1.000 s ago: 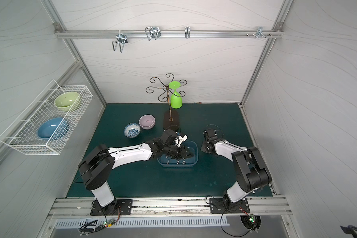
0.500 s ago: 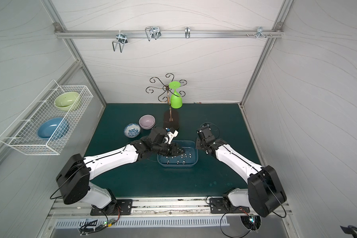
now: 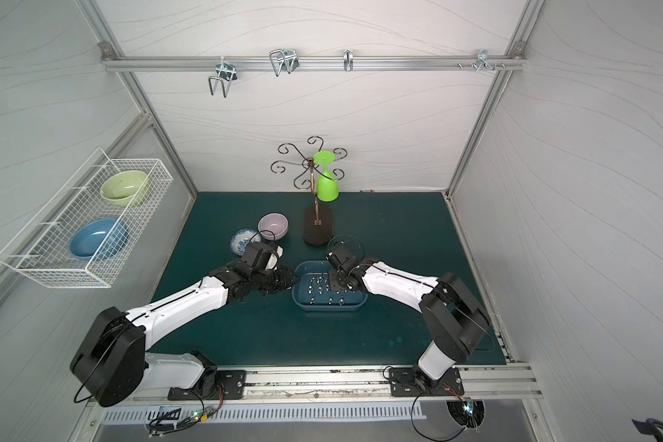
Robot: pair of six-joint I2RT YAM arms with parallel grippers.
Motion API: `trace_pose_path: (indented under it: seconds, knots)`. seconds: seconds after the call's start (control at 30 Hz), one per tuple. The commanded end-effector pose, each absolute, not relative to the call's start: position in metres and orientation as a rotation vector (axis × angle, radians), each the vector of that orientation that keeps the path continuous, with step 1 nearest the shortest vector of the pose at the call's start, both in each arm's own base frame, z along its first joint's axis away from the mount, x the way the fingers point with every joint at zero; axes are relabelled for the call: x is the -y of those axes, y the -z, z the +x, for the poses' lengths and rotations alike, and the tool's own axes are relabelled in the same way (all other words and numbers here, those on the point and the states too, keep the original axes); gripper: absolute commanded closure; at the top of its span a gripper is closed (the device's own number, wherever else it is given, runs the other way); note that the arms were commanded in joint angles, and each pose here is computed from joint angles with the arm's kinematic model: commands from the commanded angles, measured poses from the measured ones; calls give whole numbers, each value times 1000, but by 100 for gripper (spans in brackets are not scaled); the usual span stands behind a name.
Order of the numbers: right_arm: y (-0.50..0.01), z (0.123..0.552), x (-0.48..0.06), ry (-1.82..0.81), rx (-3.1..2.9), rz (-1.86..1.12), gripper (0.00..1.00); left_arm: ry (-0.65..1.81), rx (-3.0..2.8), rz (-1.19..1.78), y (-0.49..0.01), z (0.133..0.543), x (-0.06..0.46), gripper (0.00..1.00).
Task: Take out the wing nut from the storage box
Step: Place the wing nut at the center of the board.
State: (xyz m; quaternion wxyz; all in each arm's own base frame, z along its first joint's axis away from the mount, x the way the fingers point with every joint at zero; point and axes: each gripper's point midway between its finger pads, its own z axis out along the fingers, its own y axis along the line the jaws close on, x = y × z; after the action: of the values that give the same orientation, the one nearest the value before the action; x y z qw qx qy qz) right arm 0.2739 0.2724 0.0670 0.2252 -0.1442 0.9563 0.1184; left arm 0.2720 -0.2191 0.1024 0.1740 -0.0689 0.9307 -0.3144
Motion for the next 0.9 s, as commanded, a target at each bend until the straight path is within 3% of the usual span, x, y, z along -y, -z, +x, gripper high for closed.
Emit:
trace_pose_path:
  seconds: [0.0, 0.87]
  knots:
    - [-74, 286, -287, -381, -2612, -414, 73, 913, -2583, -171, -116, 280, 221, 57]
    - [-37, 315, -285, -300, -2684, -349, 73, 971, -2578, -172, -115, 285, 223, 56]
